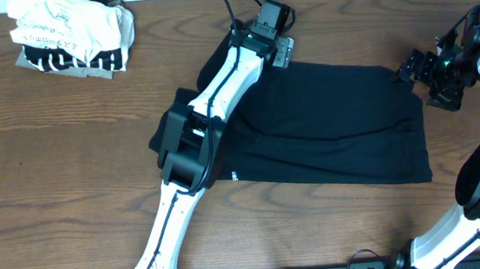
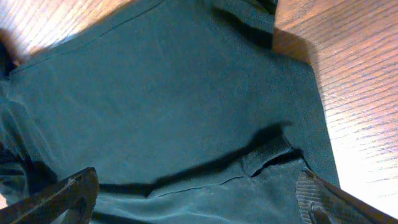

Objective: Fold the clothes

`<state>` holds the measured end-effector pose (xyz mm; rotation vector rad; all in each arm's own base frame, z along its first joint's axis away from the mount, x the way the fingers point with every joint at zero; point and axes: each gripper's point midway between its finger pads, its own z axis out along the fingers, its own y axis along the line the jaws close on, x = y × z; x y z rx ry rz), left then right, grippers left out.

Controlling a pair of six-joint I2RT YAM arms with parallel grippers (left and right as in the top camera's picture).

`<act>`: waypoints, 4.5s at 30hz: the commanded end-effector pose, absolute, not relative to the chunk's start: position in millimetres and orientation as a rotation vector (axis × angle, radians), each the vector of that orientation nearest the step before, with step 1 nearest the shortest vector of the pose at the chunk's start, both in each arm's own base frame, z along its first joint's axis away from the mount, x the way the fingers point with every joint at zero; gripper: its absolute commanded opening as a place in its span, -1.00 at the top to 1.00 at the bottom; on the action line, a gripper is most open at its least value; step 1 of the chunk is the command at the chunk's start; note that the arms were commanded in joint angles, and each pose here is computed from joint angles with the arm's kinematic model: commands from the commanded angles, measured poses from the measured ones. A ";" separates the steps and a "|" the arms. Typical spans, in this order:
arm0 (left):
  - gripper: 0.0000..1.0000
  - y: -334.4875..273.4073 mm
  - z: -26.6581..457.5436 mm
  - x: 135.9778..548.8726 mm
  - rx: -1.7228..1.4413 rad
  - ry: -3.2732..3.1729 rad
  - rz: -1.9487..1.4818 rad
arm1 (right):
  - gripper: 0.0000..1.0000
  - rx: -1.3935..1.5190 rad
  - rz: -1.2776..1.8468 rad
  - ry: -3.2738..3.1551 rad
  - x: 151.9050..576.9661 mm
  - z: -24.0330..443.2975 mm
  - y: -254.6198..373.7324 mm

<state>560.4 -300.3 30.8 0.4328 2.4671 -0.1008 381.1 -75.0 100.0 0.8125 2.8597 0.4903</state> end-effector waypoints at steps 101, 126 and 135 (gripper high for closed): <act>0.88 -288.1 17.9 565.5 0.413 2.474 -0.007 | 0.98 1.069 0.361 2.710 452.7 -0.8 -127.9; 0.88 -277.6 131.0 546.7 0.361 2.417 -0.050 | 0.97 1.028 0.382 2.627 438.4 96.3 -123.3; 0.88 -258.3 120.6 514.1 0.358 2.569 0.011 | 0.98 1.064 0.384 2.709 418.4 90.5 -116.4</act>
